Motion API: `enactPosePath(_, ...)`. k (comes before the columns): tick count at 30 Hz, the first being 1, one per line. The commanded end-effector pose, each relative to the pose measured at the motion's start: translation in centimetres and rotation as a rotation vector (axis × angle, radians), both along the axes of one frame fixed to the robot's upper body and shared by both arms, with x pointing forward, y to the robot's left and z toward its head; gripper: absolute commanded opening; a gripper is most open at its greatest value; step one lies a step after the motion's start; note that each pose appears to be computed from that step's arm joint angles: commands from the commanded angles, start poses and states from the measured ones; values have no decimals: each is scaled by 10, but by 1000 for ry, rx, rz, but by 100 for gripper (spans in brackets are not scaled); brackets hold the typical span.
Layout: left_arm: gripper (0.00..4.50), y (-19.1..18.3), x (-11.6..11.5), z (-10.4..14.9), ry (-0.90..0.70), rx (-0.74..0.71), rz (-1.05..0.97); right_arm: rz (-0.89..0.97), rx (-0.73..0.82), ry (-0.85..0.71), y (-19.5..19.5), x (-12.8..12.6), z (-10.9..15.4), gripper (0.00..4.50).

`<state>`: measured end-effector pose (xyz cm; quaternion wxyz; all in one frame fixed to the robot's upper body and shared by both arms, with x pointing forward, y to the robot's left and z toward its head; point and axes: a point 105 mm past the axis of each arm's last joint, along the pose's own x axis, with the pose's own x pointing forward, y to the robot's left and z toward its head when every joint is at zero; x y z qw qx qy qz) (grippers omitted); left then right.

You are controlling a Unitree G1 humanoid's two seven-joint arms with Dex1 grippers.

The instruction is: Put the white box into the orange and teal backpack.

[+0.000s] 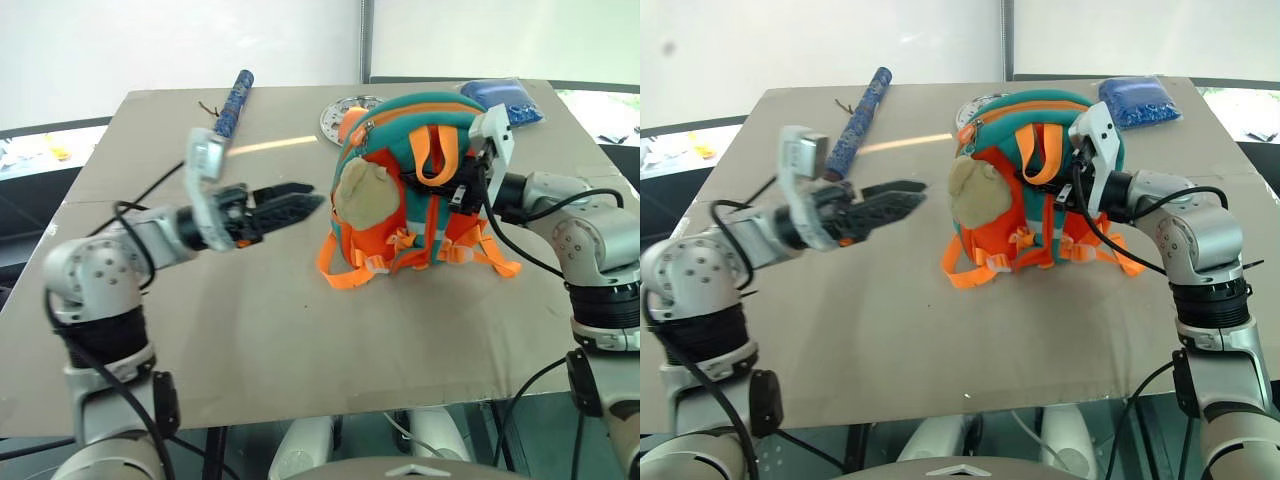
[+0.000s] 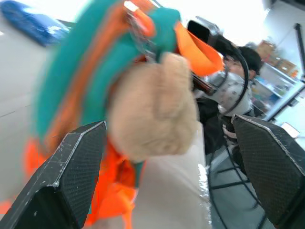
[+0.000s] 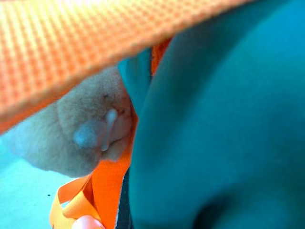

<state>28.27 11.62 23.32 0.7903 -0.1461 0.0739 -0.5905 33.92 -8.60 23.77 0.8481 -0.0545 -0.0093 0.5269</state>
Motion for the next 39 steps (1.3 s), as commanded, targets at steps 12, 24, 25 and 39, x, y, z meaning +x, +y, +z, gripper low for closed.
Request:
enactPosePath(12, 184, -41, 16, -9, -107, 33, 85, 32, 10, -53, 9, -7, 13, 0)
enactPosePath(24, 2, 7, 14, -21, -58, -13, 138, -183, 73, -101, -10, 25, 28, 0)
enactPosePath(25, 2, 17, 17, -25, -44, -19, 173, -238, 85, -110, -16, 33, 31, 0)
enactPosePath(39, 2, 73, 27, -129, 378, -117, 517, -608, 152, -130, -75, 76, 49, 0)
